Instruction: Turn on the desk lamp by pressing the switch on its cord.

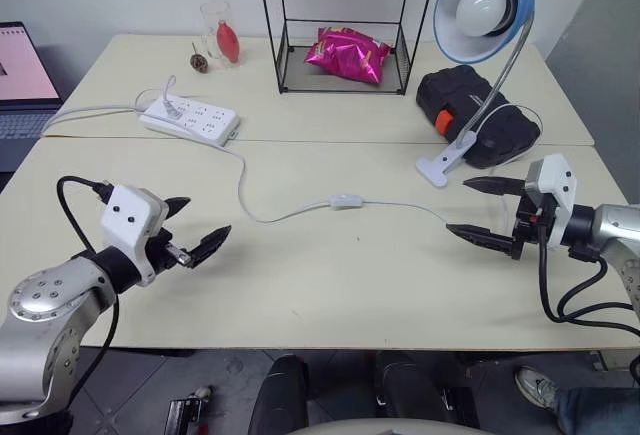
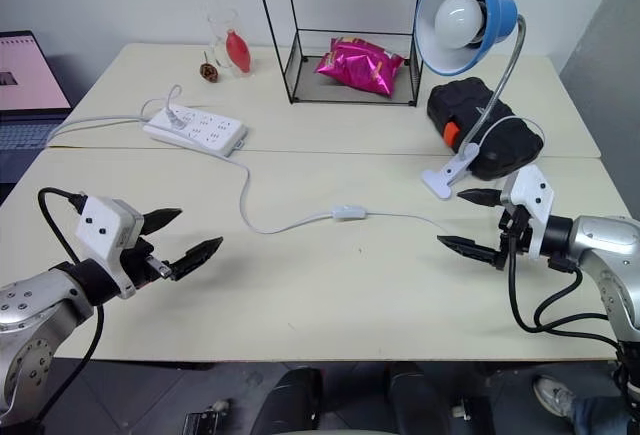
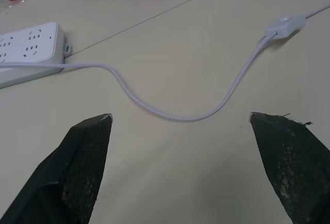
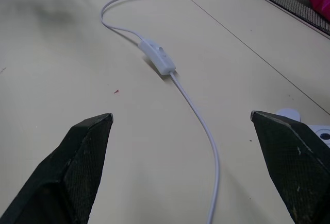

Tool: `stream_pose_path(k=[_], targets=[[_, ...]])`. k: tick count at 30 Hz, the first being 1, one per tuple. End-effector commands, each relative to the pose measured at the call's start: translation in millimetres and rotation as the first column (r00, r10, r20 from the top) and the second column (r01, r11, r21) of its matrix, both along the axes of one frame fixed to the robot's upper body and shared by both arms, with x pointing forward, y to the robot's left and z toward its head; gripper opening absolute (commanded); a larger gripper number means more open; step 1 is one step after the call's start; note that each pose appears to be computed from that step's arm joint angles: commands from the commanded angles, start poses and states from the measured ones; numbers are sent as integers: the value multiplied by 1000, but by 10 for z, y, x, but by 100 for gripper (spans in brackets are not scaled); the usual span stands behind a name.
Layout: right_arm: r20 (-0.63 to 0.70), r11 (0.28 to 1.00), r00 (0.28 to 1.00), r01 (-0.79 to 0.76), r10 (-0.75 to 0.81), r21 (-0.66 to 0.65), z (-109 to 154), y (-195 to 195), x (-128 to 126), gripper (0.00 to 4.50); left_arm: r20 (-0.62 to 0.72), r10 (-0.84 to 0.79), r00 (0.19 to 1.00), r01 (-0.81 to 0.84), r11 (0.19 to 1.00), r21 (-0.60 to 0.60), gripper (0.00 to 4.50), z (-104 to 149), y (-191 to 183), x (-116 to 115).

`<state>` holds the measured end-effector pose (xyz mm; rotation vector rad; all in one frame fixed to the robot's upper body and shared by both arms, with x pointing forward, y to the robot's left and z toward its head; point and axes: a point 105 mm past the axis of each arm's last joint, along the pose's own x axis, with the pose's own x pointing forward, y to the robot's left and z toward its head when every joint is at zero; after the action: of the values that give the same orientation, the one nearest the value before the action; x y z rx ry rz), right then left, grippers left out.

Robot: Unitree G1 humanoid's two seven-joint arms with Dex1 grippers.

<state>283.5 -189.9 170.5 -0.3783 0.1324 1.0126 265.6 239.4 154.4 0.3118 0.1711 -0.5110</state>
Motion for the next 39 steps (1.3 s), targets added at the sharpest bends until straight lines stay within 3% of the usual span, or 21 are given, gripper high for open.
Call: stream_pose_path(k=[1,8,17,24,32,39], targets=[[46,1000,999,-17,18,-8,83,45,-37,450,45,-30,999,29,999,25,444,105,-27,-23],[44,1000,999,-14,14,-4,74,55,-53,450,47,-3,999,1,999,42,444,96,-13,18],[48,1000,999,-14,14,10,76,83,-31,450,62,-102,993,101,995,22,444,109,-77,-25],[45,1000,999,-9,8,9,57,89,-37,450,48,-208,977,211,976,-64,444,127,-285,-22],[42,1000,999,5,-5,15,65,241,-105,450,-4,-361,933,350,906,-239,444,96,-698,292],[29,996,1000,-10,7,92,202,656,-239,450,-96,-464,881,413,851,-325,444,-99,-1071,866]])
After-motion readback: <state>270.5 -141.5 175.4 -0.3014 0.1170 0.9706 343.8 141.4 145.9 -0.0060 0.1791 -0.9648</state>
